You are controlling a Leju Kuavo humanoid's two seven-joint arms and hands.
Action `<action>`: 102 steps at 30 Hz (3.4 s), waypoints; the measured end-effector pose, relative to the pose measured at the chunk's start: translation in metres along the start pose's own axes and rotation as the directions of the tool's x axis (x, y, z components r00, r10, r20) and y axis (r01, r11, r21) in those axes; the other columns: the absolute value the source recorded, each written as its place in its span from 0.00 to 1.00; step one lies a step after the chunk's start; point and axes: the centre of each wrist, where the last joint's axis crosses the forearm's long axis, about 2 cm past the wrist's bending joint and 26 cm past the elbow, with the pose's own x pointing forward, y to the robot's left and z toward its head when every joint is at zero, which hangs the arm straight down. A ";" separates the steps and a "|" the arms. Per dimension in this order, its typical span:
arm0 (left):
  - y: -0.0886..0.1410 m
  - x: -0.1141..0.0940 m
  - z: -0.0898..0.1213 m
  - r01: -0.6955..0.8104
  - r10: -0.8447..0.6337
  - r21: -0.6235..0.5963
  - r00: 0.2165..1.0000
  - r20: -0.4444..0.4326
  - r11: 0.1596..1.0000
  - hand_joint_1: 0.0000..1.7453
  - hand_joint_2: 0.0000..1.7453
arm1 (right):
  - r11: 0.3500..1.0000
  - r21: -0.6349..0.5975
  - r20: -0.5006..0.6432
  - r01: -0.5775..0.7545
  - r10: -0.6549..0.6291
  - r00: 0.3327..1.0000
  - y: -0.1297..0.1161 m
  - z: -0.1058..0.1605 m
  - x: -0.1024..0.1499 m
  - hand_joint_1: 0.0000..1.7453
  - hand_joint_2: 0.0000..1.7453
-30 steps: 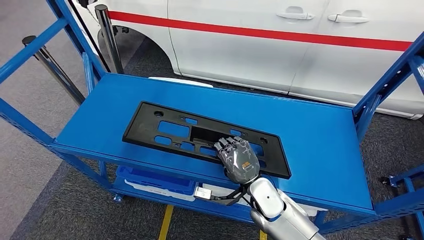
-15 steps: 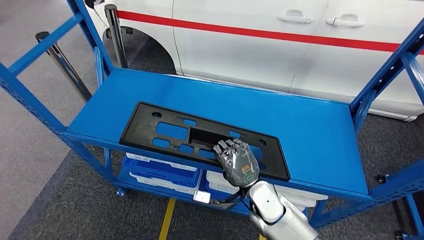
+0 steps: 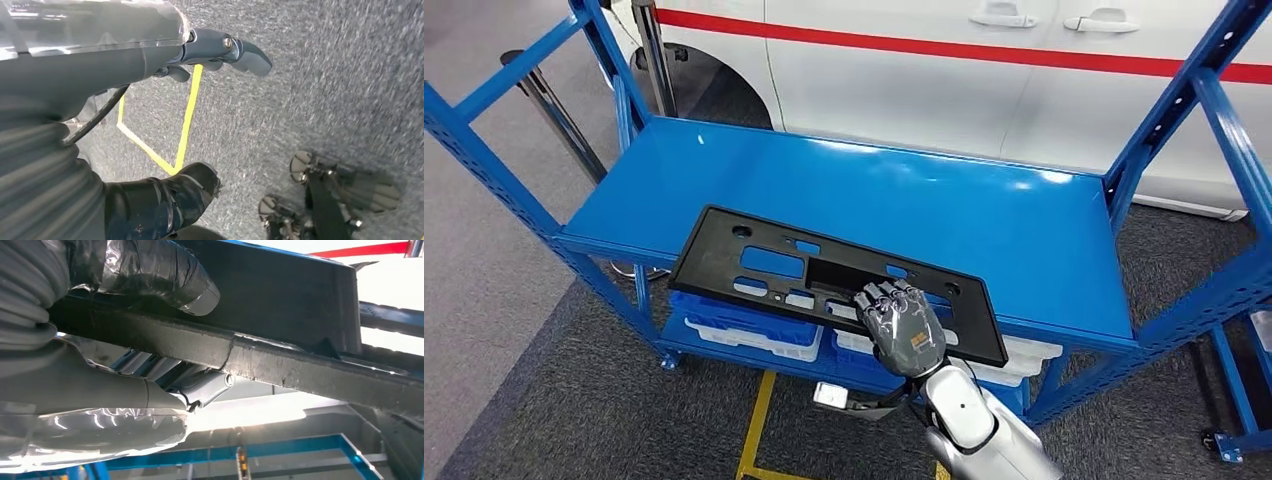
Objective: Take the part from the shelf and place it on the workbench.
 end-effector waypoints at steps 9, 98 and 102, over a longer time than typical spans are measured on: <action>0.000 0.002 0.000 0.003 -0.003 -0.001 1.000 0.009 1.000 0.00 1.00 | 1.000 -0.002 0.001 0.004 -0.003 1.000 0.000 0.000 0.000 0.97 1.00; 0.004 0.007 0.000 0.044 -0.043 -0.035 0.999 0.024 0.998 0.00 1.00 | 0.003 0.193 -0.021 0.981 -1.000 0.007 -0.016 0.013 0.014 0.97 1.00; 0.004 0.008 0.000 0.051 -0.050 -0.034 0.998 0.027 0.998 0.00 1.00 | 0.002 0.194 -0.016 0.981 -1.000 0.005 -0.017 0.013 0.015 0.97 1.00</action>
